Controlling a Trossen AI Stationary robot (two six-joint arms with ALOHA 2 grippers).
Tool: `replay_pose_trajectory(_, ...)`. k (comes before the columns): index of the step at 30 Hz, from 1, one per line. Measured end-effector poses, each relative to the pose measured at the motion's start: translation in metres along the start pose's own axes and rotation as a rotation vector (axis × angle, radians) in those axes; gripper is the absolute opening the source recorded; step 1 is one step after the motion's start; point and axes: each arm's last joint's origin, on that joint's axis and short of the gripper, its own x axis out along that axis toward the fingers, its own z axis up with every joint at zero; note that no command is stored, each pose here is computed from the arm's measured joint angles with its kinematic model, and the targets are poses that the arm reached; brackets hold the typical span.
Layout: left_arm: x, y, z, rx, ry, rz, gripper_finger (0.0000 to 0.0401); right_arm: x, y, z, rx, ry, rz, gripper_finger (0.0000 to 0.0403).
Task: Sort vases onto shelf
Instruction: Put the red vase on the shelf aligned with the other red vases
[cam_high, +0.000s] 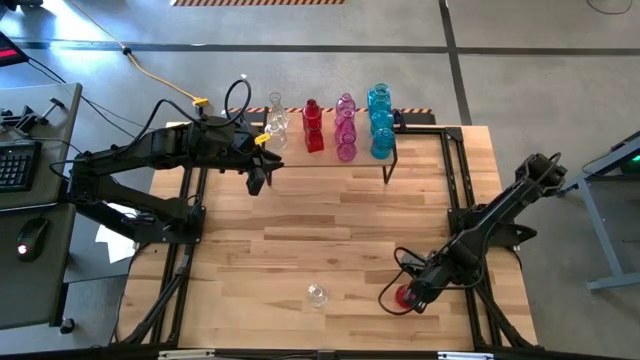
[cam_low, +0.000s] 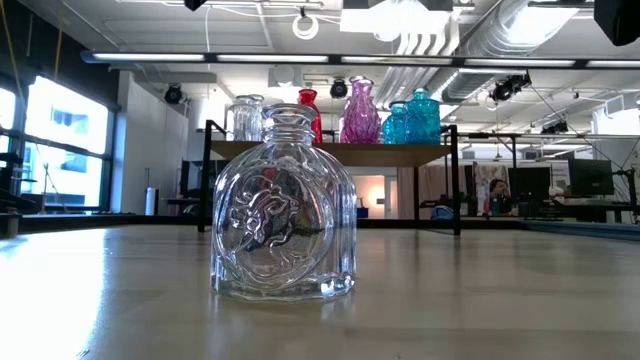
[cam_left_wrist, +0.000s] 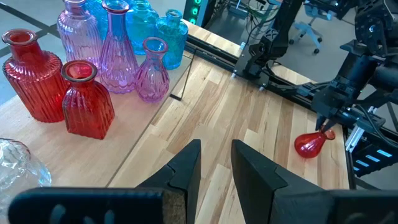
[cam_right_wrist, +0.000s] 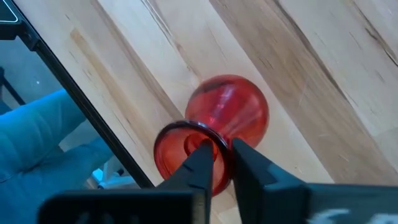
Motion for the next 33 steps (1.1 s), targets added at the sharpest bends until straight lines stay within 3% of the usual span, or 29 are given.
replay_pose_trajectory(3, 0.000, 0.000, 0.000, 0.000, 0.000, 0.000, 0.0081, 0.000, 0.000, 0.001, 0.002, -0.001, 0.003, 0.0006)
replay_pose_trajectory(29, 0.000, 0.000, 0.000, 0.004, 0.000, 0.000, 0.0081, -0.002, -0.002, 0.027, 0.042, 0.020, 0.047, 0.0000)
replay_pose_trajectory(33, 0.000, 0.000, 0.000, 0.135, 0.000, 0.001, 0.0081, -0.006, -0.002, 0.033, 0.053, 0.027, 0.051, 0.0000)
